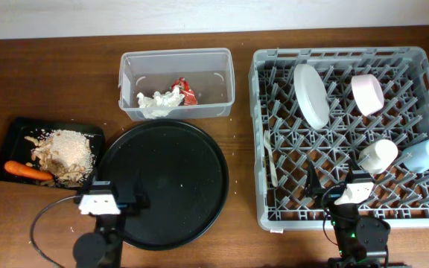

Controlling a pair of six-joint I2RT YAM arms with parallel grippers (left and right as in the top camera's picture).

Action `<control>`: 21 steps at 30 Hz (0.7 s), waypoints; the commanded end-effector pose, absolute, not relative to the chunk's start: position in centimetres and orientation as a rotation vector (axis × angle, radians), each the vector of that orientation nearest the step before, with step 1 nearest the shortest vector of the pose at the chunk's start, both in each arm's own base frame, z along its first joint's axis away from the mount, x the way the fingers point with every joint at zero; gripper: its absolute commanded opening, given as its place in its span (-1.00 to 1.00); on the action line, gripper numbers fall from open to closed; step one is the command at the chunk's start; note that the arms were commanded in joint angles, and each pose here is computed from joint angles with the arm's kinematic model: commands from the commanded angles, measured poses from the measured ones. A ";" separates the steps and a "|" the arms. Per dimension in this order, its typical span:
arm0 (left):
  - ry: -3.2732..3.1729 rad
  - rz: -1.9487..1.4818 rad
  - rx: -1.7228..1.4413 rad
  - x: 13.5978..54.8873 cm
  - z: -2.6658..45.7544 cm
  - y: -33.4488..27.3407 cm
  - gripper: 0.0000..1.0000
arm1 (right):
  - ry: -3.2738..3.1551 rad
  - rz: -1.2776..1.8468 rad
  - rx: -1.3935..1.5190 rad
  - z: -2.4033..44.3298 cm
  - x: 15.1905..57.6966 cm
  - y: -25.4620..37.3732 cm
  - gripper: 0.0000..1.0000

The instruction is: Sort waste into correct bins and load items into the dishwasher rack

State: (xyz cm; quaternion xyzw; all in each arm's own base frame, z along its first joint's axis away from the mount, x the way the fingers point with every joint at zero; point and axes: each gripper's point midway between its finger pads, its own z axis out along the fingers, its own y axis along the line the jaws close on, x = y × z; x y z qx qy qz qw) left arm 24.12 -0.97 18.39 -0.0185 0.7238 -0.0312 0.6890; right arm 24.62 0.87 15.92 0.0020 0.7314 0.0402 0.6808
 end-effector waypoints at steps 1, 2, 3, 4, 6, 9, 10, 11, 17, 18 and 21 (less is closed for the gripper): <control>1.556 0.019 0.147 24.6 17.7 -2.0 0.99 | 1.644 0.098 0.007 15.7 24.6 1.0 0.97; 1.585 0.052 0.174 24.6 17.0 -1.9 0.99 | 1.644 0.098 0.007 15.7 24.6 1.0 0.97; 1.646 0.061 0.174 24.5 15.5 -1.7 0.99 | 1.644 0.098 0.007 15.7 24.6 1.0 0.97; 1.642 0.057 0.178 24.5 15.6 -1.8 0.99 | 1.644 0.098 0.007 15.7 24.6 1.0 0.97; 1.642 0.058 0.177 24.5 15.6 -1.8 0.99 | 1.644 0.098 0.007 15.7 24.6 1.0 0.97; 1.641 0.058 0.177 24.5 15.6 -1.8 0.99 | 1.644 0.098 0.007 15.7 24.6 1.0 0.97; 1.641 0.058 0.177 24.5 15.6 -1.8 0.99 | 1.644 0.098 0.007 15.7 24.6 1.0 0.96; 1.641 0.058 0.177 24.5 15.6 -1.8 0.99 | 1.644 0.098 0.007 15.7 24.6 1.0 0.97; 1.641 0.058 0.177 24.5 15.6 -1.8 0.99 | 1.644 0.098 0.007 15.7 24.6 1.0 0.97; 1.641 0.058 0.177 24.5 15.6 -1.8 0.99 | 1.644 0.098 0.007 15.7 24.6 1.0 0.97; 1.641 0.058 0.177 24.5 15.6 -1.8 0.99 | 1.644 0.098 0.007 15.7 24.6 1.0 0.97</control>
